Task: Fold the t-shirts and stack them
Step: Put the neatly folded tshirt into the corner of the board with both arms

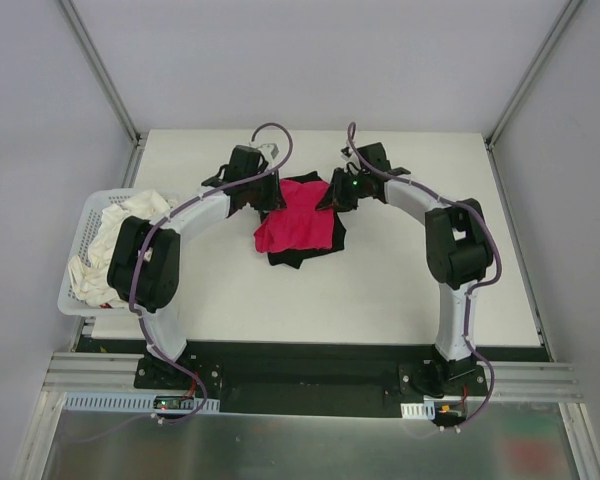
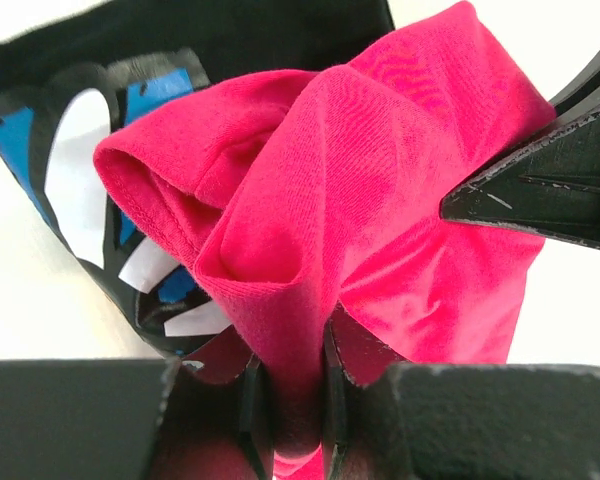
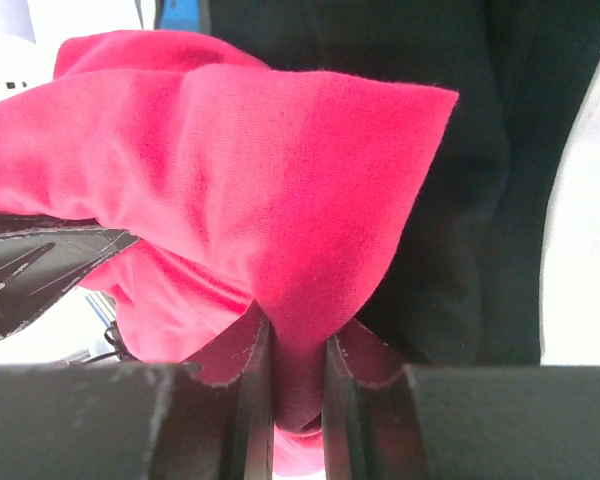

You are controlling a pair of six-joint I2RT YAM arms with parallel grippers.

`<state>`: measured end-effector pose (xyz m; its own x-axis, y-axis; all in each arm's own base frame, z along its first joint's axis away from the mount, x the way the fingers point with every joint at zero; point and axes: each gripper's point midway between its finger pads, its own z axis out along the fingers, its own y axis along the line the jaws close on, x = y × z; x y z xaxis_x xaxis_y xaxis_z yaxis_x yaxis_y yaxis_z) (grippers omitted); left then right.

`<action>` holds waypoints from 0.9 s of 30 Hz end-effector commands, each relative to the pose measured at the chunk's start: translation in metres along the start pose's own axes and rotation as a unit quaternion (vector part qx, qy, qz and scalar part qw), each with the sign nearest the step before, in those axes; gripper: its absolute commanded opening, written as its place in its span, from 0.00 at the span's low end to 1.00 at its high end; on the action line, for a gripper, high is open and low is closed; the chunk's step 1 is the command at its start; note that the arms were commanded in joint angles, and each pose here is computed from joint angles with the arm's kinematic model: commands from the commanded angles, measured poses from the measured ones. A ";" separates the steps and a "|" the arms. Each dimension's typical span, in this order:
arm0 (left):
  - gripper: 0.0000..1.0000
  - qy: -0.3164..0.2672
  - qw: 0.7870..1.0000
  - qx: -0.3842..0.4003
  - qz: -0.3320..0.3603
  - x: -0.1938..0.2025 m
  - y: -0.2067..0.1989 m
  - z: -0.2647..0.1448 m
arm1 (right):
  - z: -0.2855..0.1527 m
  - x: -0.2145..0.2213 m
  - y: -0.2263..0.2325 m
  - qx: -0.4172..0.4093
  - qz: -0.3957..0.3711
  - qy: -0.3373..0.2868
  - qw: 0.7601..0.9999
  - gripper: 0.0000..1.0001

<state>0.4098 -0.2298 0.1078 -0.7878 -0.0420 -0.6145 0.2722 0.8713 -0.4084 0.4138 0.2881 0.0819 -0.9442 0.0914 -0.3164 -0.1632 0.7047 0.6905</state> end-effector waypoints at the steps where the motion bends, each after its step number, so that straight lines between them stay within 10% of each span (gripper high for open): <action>1: 0.00 -0.078 0.996 -0.047 0.026 -0.056 0.019 -0.034 | -0.025 -0.034 -0.030 0.057 -0.009 -0.042 0.997 0.01; 27: 0.00 -0.101 0.993 -0.051 0.028 -0.072 0.014 -0.047 | -0.028 -0.059 -0.025 0.053 -0.008 -0.058 0.997 0.01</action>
<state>0.4239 -0.2250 0.1519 -0.7110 -0.0638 -0.7003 0.2995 0.8735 -0.3837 0.4411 0.2926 0.1221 -0.9151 0.0969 -0.3915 -0.2280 0.6763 0.7005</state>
